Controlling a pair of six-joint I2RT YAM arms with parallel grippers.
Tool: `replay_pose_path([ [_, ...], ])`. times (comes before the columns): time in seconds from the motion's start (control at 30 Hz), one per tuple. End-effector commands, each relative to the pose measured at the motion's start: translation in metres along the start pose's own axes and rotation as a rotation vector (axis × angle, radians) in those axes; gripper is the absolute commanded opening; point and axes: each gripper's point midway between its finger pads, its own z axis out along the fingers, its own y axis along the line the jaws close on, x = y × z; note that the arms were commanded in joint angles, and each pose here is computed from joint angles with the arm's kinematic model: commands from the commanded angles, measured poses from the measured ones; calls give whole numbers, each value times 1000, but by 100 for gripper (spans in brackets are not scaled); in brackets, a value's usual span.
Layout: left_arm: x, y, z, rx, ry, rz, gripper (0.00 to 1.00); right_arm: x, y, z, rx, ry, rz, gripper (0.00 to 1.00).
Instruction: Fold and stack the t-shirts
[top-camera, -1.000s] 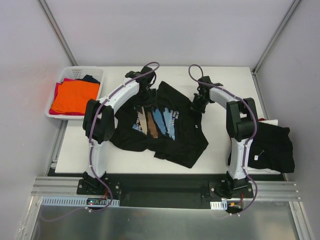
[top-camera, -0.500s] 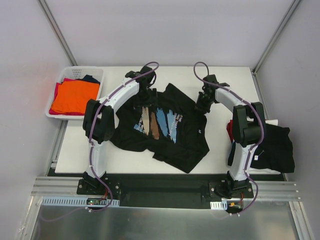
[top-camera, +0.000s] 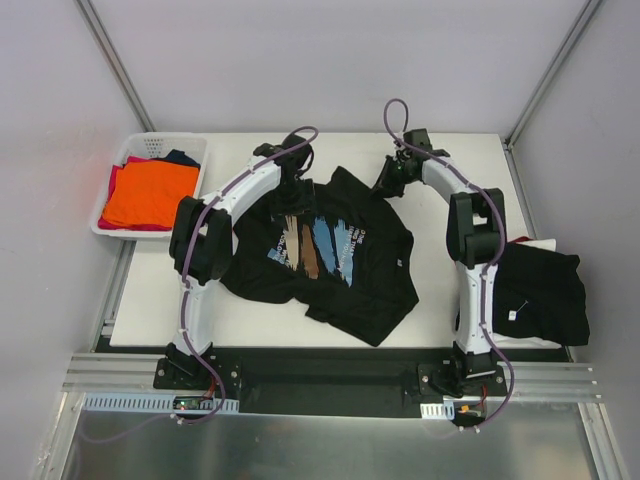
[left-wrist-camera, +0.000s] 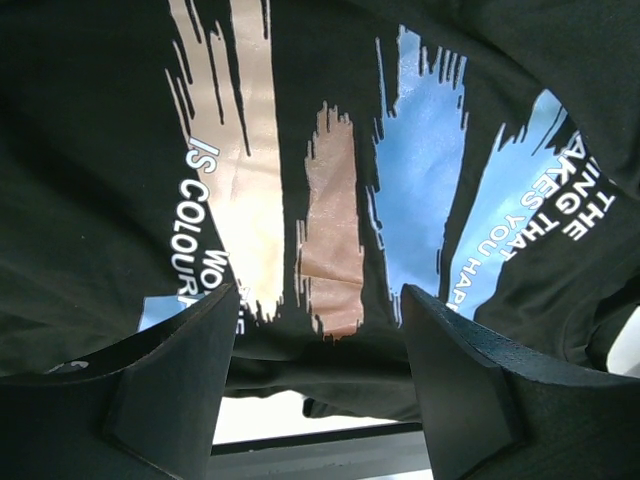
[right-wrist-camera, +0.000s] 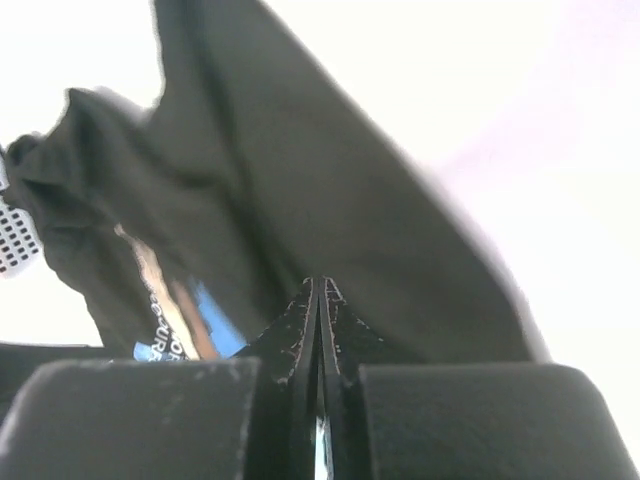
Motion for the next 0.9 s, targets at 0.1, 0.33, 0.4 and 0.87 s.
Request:
replay_pose_path([
  [0.1,9,-1,-7,-1,17,-10,66,-7,36,28,-222,72,51,1],
  [0.33,9,1,-7,-9,15,-4,66,-8,22,34,-149,69,73,1],
  [0.4,9,1,-7,-12,16,-2,66,-9,9,30,-82,51,78,1],
  [0.87,15,4,0,-24,39,-6,66,-11,-48,17,96,20,156,1],
])
